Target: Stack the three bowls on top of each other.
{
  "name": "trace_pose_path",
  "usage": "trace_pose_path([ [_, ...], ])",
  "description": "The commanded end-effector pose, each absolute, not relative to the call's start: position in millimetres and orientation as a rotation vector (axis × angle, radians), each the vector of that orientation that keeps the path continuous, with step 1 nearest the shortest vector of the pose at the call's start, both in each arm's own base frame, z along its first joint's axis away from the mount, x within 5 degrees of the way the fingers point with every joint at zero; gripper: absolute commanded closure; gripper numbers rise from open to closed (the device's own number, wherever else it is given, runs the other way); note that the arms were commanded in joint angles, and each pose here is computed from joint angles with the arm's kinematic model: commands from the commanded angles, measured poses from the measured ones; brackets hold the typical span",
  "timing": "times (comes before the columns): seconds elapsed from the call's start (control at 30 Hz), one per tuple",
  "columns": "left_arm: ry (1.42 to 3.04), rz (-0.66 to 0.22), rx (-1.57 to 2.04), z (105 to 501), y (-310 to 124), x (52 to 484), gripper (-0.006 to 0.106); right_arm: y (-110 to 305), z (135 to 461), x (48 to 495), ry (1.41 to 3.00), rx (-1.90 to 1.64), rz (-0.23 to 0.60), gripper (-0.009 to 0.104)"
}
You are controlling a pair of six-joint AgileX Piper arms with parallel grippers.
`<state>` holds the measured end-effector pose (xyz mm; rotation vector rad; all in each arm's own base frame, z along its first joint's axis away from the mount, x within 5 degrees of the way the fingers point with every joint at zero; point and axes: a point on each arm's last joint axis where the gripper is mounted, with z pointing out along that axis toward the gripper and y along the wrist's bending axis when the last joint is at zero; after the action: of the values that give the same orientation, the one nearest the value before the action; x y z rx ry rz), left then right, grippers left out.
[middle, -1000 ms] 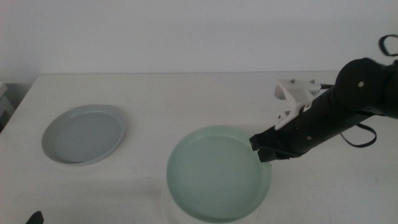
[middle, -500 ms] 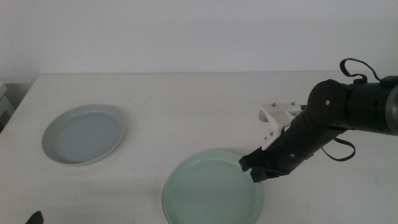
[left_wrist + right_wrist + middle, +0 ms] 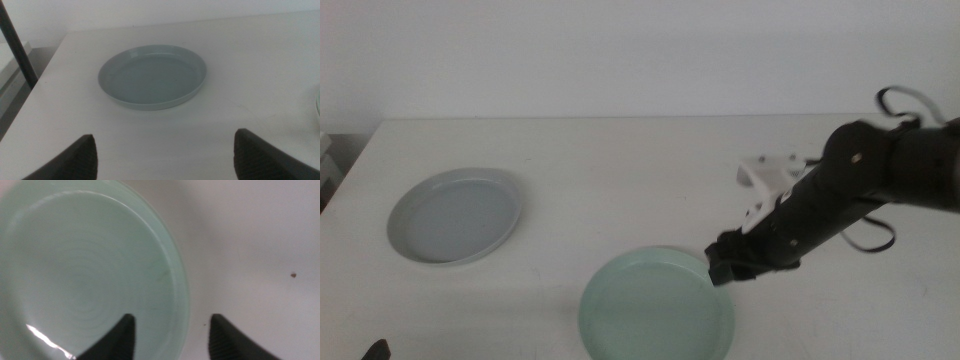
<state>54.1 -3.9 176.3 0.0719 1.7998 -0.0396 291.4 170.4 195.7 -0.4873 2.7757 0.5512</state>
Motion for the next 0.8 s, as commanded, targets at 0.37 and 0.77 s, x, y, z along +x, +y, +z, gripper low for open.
trace_pose_path([
  [0.37,1.703,-0.045,0.059,186,-4,55,-0.004,114,381,185,2.153,-0.669,0.522,0.043],
  [0.77,1.703,-0.045,0.059,186,-4,55,-0.004,58,402,74,1.895,-0.613,0.486,0.043],
])
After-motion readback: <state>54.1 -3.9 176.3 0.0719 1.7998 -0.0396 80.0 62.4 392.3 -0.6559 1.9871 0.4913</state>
